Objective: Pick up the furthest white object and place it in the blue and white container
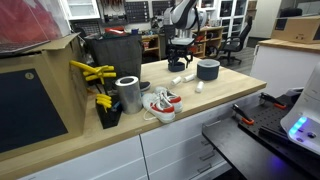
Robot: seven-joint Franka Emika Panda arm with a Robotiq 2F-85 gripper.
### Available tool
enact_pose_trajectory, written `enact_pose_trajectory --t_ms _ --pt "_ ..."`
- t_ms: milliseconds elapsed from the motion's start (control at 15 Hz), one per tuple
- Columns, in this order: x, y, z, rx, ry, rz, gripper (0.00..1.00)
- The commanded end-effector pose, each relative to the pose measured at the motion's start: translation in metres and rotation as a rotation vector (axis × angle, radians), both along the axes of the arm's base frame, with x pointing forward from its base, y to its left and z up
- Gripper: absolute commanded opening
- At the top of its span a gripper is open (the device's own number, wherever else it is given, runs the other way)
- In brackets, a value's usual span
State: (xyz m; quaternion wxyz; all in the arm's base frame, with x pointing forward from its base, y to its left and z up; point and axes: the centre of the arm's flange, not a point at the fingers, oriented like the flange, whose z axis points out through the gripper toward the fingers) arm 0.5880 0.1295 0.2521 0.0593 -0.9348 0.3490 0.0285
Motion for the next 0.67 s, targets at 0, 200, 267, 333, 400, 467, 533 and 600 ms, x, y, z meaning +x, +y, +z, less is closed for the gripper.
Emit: enact_pose_trajectory --t_ms 0,200,267,333,400,467,533,600 --pt "0.021 0.023 -0.018 0.031 0.017 -0.121 1.00" --pt "0.025 0.035 -0.035 0.017 0.023 -0.163 1.00" --pt "0.025 0.038 -0.040 0.010 0.024 -0.174 1.00" --pt "0.025 0.039 -0.047 0.000 0.026 -0.183 1.00" --pt "0.026 0.039 -0.052 -0.009 0.028 -0.188 1.00" --pt "0.026 0.038 -0.059 -0.017 0.035 -0.196 1.00" --pt "0.025 0.035 -0.066 -0.028 0.040 -0.205 1.00" --pt "0.025 0.033 -0.072 -0.038 0.044 -0.206 0.96"
